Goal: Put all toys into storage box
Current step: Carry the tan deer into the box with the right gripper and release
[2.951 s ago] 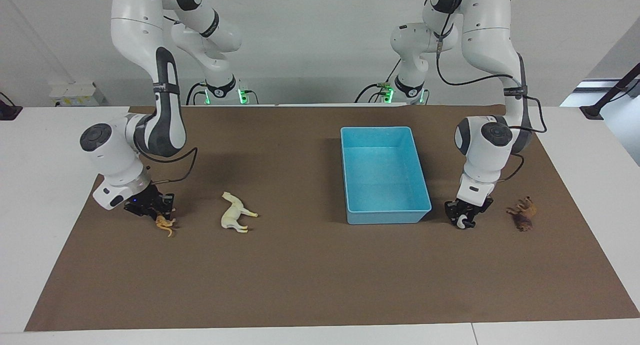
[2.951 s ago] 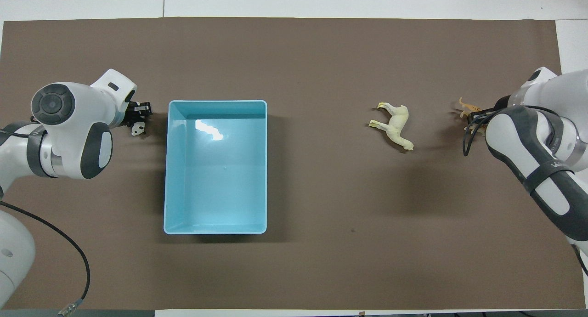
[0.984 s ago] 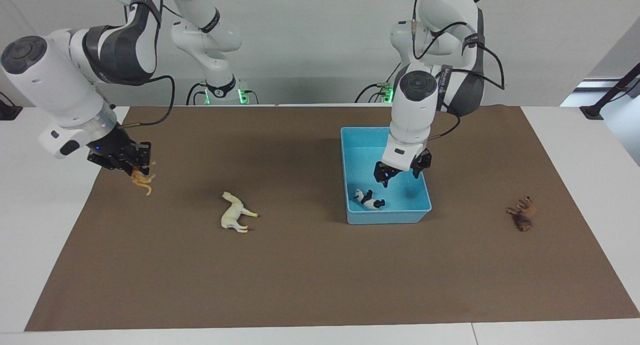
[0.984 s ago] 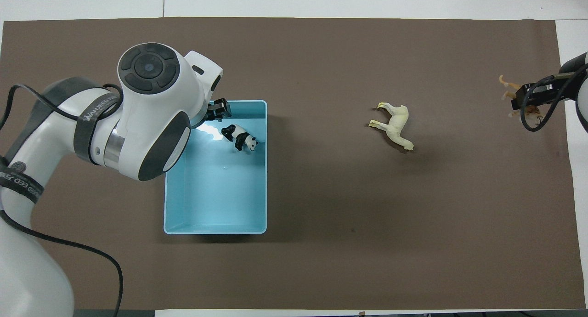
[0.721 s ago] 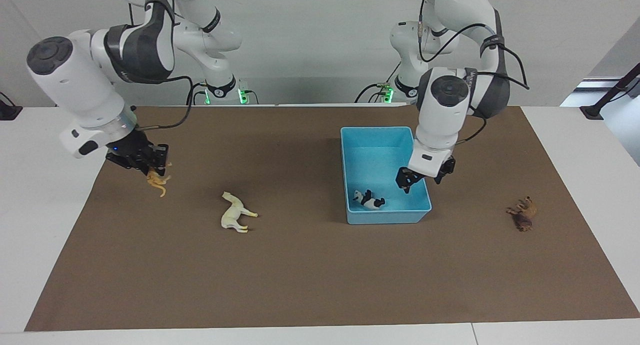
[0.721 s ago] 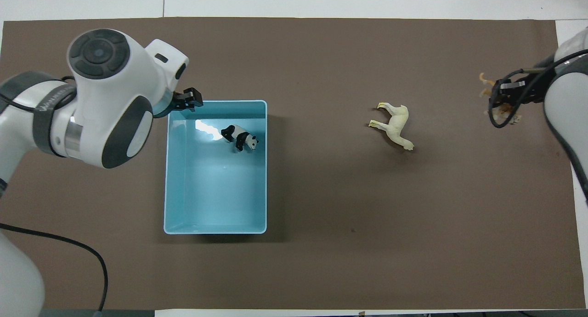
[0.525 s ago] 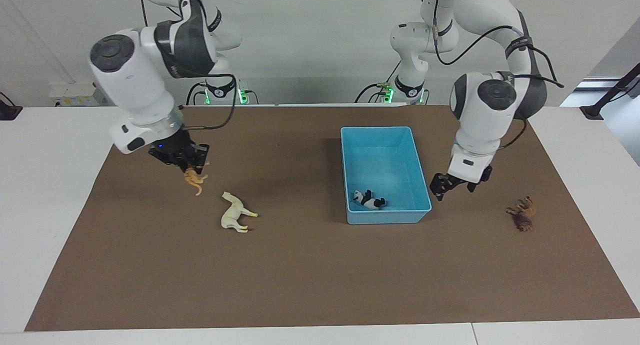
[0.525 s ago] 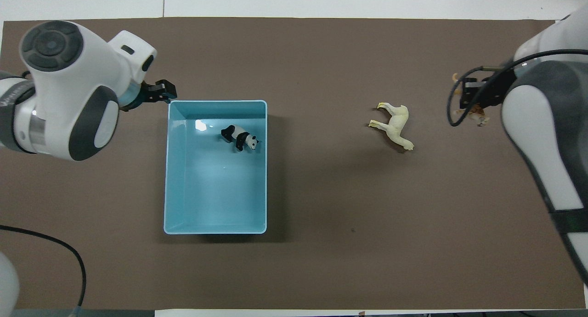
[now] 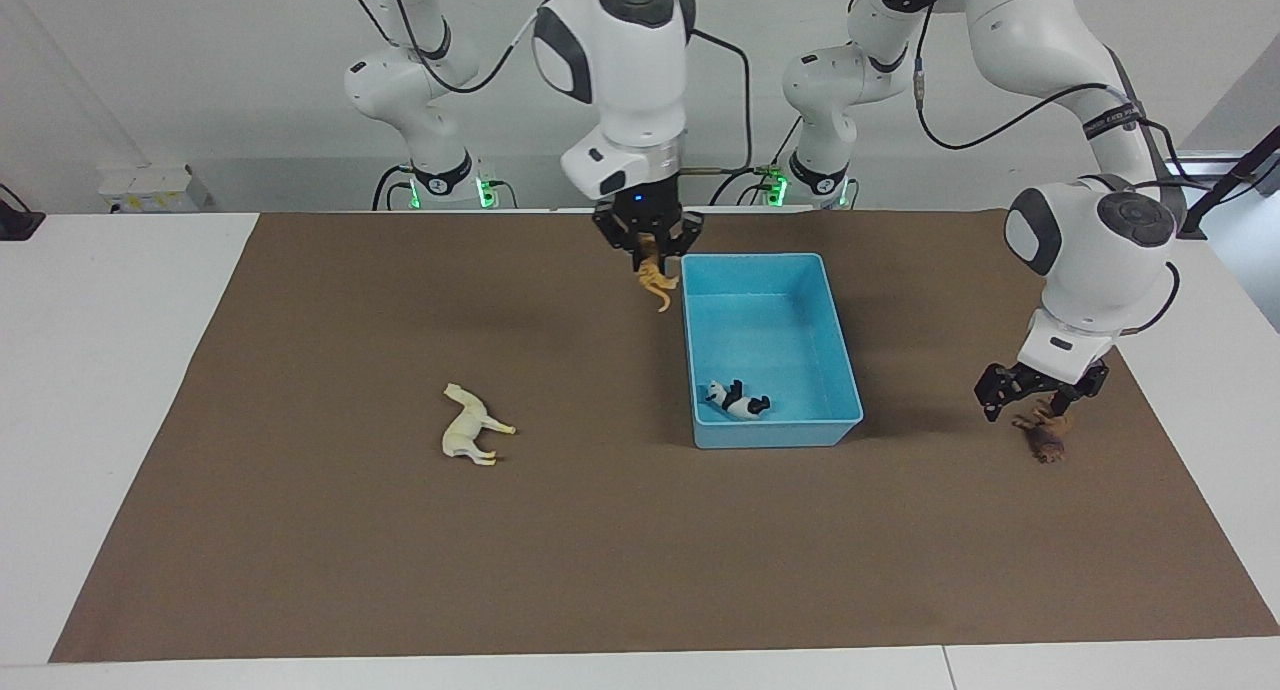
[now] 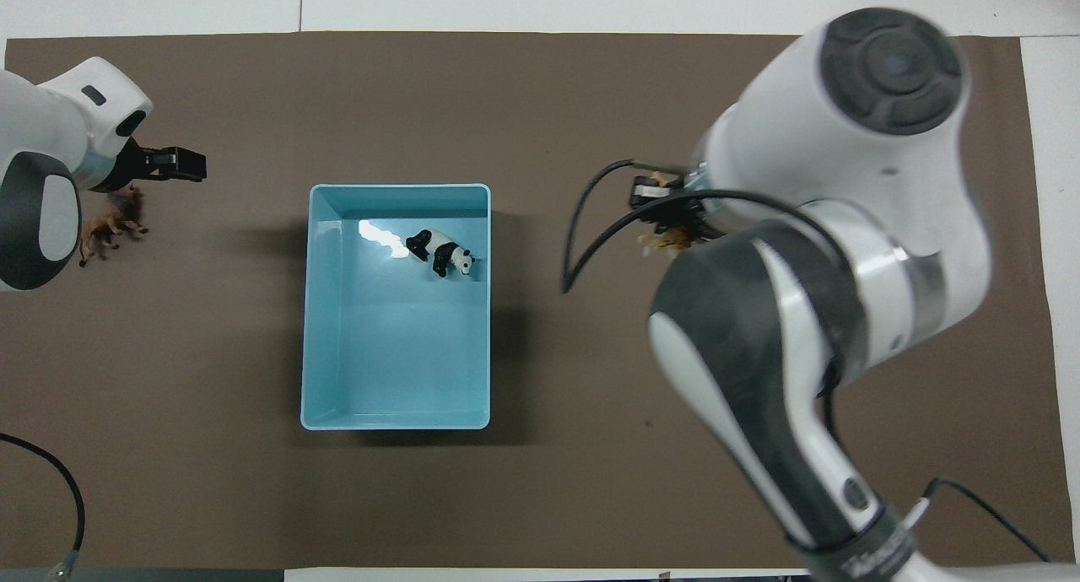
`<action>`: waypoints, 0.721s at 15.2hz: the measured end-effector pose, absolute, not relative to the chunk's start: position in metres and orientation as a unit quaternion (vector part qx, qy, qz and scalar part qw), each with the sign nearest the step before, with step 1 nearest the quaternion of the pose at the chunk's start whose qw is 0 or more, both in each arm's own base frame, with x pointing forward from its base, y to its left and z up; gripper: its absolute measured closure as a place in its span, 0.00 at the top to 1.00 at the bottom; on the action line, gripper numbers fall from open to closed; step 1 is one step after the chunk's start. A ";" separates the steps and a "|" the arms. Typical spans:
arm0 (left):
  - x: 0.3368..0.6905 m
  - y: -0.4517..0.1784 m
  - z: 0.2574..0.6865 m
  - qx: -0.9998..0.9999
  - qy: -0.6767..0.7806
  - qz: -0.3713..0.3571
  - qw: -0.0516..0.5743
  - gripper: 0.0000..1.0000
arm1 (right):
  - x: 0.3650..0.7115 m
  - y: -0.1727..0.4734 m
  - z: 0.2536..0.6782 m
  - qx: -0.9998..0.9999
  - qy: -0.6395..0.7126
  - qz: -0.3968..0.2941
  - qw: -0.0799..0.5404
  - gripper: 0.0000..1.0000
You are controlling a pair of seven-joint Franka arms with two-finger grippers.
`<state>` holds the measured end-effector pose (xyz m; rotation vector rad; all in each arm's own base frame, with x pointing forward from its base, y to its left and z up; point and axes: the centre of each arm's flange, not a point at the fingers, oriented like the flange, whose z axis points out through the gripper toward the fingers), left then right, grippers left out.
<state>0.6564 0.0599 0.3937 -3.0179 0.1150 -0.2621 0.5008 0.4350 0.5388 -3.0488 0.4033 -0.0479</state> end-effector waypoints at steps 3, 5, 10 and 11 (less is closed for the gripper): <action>0.663 0.098 0.372 -0.993 0.034 -0.099 0.056 0.98 | 0.483 0.497 0.497 -0.989 0.141 -0.023 0.031 0.32; 0.666 0.122 0.359 -0.992 0.053 -0.100 0.059 0.97 | 0.476 0.531 0.466 -0.988 0.150 -0.033 0.028 0.32; 0.674 0.138 0.346 -0.985 0.133 -0.093 0.066 0.97 | 0.480 0.557 0.440 -0.982 0.179 -0.044 0.039 0.36; 0.674 0.140 0.343 -0.982 0.154 -0.090 0.067 0.97 | 0.480 0.556 0.442 -0.982 0.182 -0.041 0.035 0.43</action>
